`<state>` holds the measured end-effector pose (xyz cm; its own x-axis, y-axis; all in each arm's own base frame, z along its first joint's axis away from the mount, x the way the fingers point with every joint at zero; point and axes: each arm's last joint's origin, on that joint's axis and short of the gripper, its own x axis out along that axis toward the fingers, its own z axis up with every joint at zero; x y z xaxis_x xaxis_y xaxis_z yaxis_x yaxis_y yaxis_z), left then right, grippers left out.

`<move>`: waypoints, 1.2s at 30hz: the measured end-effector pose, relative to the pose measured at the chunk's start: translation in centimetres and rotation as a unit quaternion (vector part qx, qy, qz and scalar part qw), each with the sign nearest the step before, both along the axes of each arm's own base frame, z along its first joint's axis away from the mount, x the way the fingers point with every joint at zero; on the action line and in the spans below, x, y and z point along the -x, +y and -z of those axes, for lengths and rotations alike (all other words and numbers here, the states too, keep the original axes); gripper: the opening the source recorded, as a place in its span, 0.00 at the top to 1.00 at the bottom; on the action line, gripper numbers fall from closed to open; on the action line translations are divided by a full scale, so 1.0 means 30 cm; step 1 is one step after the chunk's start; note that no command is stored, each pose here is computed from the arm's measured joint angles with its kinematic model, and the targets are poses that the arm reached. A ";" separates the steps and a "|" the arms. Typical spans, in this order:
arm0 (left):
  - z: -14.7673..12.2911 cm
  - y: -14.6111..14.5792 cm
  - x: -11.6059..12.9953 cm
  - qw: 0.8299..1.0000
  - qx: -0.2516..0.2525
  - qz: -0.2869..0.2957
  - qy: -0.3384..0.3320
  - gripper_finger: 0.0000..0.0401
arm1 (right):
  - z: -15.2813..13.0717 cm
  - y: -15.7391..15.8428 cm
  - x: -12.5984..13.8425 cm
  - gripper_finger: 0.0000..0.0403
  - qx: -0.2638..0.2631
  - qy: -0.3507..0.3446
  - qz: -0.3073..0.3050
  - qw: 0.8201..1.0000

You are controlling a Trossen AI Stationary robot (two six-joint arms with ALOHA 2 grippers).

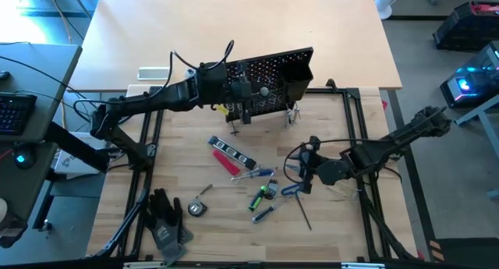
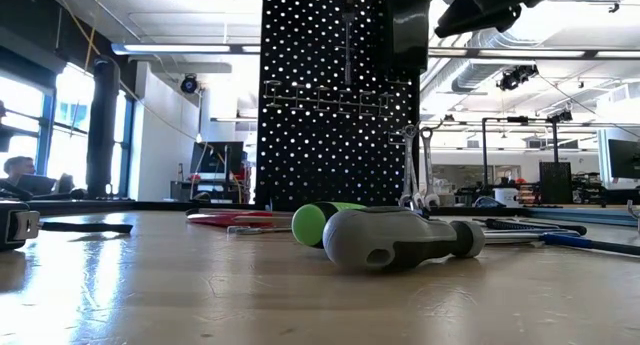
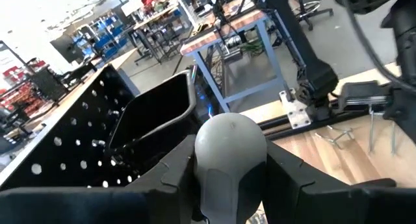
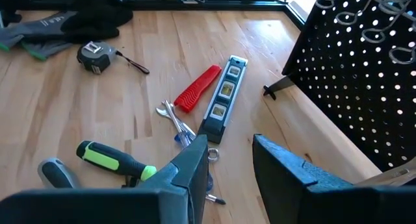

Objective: Hang tools onto peg board
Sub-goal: Hang the grey screwdriver onto the pegboard

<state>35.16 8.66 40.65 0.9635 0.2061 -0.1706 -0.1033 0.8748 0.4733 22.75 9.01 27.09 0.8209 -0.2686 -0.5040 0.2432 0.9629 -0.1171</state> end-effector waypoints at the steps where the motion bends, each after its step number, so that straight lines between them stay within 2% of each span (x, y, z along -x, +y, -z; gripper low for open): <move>1: 0.002 0.004 0.000 1.000 0.000 -0.002 0.001 0.72 | 0.002 0.000 -0.001 0.72 0.001 0.001 0.000 1.000; 12: 0.014 0.017 -0.006 1.000 0.005 -0.006 0.008 0.72 | 0.007 0.001 -0.003 0.72 0.005 0.005 0.003 1.000; 19: 0.076 0.047 -0.047 0.999 0.011 -0.020 0.038 0.72 | 0.007 0.001 -0.004 0.72 0.004 0.005 0.002 1.000; 24: 0.089 0.066 -0.054 0.999 0.012 -0.028 0.042 0.72 | 0.008 0.005 -0.002 0.72 0.002 0.006 -0.002 1.000; 36: 0.152 0.097 -0.074 0.993 0.029 -0.077 0.082 0.72 | 0.007 0.006 -0.002 0.72 0.004 0.006 -0.003 1.000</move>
